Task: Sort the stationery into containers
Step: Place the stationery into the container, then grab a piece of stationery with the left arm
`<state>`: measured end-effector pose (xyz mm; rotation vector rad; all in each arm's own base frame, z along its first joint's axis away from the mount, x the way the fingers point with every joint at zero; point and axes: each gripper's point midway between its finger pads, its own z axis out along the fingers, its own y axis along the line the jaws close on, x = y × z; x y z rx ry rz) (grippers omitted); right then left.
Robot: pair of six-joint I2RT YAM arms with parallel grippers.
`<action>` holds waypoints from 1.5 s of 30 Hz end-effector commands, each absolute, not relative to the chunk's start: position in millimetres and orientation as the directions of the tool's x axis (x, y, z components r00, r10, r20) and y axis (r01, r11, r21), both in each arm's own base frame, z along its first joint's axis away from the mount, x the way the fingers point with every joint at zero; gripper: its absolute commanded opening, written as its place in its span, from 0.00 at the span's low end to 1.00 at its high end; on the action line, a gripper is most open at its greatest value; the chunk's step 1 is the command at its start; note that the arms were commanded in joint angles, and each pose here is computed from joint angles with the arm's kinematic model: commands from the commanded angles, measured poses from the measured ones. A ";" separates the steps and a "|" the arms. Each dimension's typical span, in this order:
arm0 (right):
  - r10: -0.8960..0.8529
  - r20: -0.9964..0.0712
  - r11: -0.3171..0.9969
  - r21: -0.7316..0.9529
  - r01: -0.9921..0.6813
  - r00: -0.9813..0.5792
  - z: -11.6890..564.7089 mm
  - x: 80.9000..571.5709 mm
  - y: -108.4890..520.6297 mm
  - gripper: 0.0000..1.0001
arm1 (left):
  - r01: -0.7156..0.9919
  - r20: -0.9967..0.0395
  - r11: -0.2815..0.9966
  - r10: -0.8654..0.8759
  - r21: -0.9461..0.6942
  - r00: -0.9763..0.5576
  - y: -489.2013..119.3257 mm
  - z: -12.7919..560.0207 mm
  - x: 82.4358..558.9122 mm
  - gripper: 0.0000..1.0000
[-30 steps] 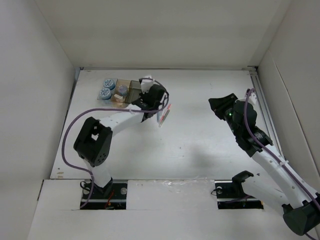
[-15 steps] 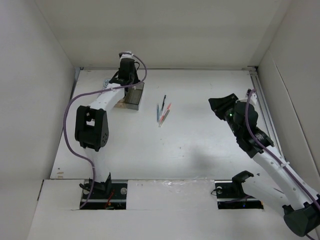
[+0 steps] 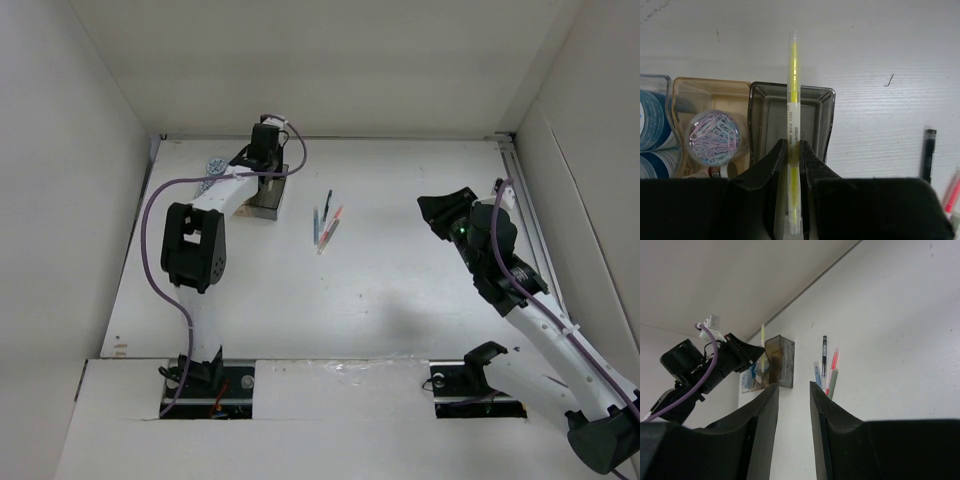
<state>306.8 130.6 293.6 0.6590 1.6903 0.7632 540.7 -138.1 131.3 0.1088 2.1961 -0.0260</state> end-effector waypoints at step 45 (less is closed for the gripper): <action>0.766 -0.611 0.620 0.784 -0.024 -0.200 320.2 304.6 133.7 0.19 | -0.116 -0.765 0.975 -0.219 -0.188 -0.606 -232.0 113.7 412.4 0.18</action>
